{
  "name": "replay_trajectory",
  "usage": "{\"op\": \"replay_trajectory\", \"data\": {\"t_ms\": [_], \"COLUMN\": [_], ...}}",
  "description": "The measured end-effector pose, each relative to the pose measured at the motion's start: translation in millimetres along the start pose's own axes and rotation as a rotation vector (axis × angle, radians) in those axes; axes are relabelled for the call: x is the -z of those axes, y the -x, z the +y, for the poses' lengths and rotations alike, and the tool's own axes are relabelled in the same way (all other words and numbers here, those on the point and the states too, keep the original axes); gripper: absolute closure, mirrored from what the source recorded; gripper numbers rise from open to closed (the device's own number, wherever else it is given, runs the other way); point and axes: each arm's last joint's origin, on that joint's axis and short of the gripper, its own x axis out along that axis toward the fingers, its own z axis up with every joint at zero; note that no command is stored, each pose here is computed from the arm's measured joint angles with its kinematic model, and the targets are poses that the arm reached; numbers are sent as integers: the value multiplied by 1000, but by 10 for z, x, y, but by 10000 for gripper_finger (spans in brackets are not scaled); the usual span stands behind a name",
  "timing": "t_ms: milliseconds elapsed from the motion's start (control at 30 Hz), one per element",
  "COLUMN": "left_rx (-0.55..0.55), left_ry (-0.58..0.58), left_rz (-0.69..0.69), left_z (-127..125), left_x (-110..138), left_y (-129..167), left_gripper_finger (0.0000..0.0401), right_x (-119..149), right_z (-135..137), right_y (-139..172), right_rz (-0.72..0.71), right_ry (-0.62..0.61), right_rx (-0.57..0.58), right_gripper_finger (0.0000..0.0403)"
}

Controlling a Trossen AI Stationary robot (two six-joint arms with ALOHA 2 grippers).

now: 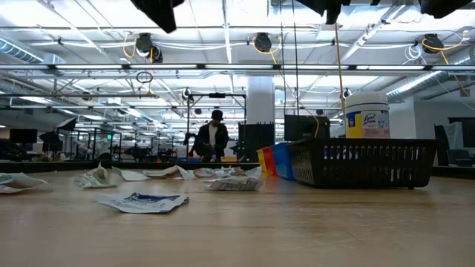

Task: Pick & Place First Aid Supplies
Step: Put the blue alcohol pad into the blue bin

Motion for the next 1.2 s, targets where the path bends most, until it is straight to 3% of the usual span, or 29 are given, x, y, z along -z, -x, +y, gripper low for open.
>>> {"op": "replay_trajectory", "data": {"t_ms": [400,667,967,1067,1200], "left_rx": [-5,-2,-35,-44,-53], "left_ry": [67,62,75,86,76], "left_rz": [187,232,285,283,270], "left_z": [-244,-366,-409,-409,-408], "left_x": [89,188,297,302,298], "left_y": [-944,-1402,-1677,-1694,-1705], "left_gripper_finger": [249,223,202,220,285], "right_x": [-217,-272,-278,-279,-284], "right_z": [-66,-84,-83,-80,-81], "right_y": [128,165,169,169,170], "right_rz": [-78,-99,-102,-103,-108], "right_ry": [-15,-22,-22,-23,-24], "right_rx": [12,11,6,4,4], "right_gripper_finger": [142,142,142,142,142]}}
